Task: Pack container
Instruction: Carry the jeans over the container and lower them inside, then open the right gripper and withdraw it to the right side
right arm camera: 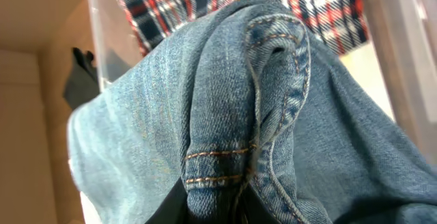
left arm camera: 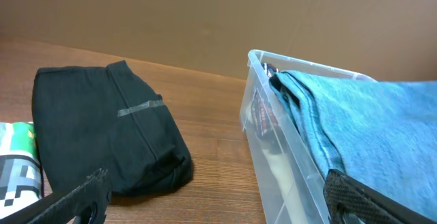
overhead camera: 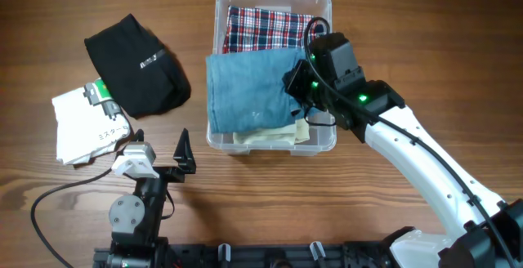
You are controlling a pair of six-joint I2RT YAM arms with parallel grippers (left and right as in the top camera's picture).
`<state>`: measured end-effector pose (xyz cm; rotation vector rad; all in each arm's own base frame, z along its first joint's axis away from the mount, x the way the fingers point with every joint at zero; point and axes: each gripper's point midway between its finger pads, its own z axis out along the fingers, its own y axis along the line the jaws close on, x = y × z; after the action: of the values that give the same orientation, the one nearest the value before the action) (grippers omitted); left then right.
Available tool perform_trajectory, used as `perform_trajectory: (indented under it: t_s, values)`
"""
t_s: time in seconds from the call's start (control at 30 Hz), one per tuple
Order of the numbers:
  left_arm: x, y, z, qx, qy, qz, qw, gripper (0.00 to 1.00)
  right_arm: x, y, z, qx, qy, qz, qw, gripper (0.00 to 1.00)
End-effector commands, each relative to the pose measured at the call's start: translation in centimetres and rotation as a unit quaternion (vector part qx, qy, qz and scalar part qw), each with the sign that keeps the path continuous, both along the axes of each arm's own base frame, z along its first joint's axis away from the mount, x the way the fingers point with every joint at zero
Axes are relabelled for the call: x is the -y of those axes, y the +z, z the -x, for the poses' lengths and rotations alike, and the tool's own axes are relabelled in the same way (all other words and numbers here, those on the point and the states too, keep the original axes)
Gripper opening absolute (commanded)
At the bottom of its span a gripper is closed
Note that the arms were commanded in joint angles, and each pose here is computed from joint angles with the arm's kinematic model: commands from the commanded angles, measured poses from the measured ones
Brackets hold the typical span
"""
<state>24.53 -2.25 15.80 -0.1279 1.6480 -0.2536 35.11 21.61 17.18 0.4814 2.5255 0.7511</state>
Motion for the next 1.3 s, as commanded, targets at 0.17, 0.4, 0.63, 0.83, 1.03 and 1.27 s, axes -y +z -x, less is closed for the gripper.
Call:
perform_trajectory:
  t_s: [0.17, 0.4, 0.63, 0.83, 1.03, 1.27]
  values:
    - [0.0, -0.2, 0.0, 0.000, -0.002, -0.007, 1.000, 1.00, 0.4, -1.0, 0.6, -0.010, 0.009, 0.032, 0.999, 0.04]
    - [0.0, -0.2, 0.0, 0.000, -0.002, -0.007, 1.000, 1.00, 0.9, -1.2, 0.6, -0.006, 0.013, 0.050, 0.999, 0.04]
    - [0.0, -0.2, 0.0, 0.000, -0.002, -0.007, 1.000, 1.00, 0.9, -1.6, 0.7, -0.012, 0.012, 0.052, 0.998, 0.25]
    - [0.0, -0.2, 0.0, 0.000, -0.002, -0.007, 1.000, 1.00, 1.0, -3.1, 0.4, 0.020, 0.106, 0.126, 0.986, 0.99]
    - [0.0, -0.2, 0.0, 0.000, -0.002, -0.007, 1.000, 1.00, 2.9, -1.0, -1.2, 0.108, 0.164, 0.239, 0.951, 1.00]
    - [0.0, -0.2, 0.0, 0.000, -0.002, -0.007, 1.000, 1.00, 2.9, 6.8, -1.8, 0.215, 0.167, 0.241, 0.932, 0.99]
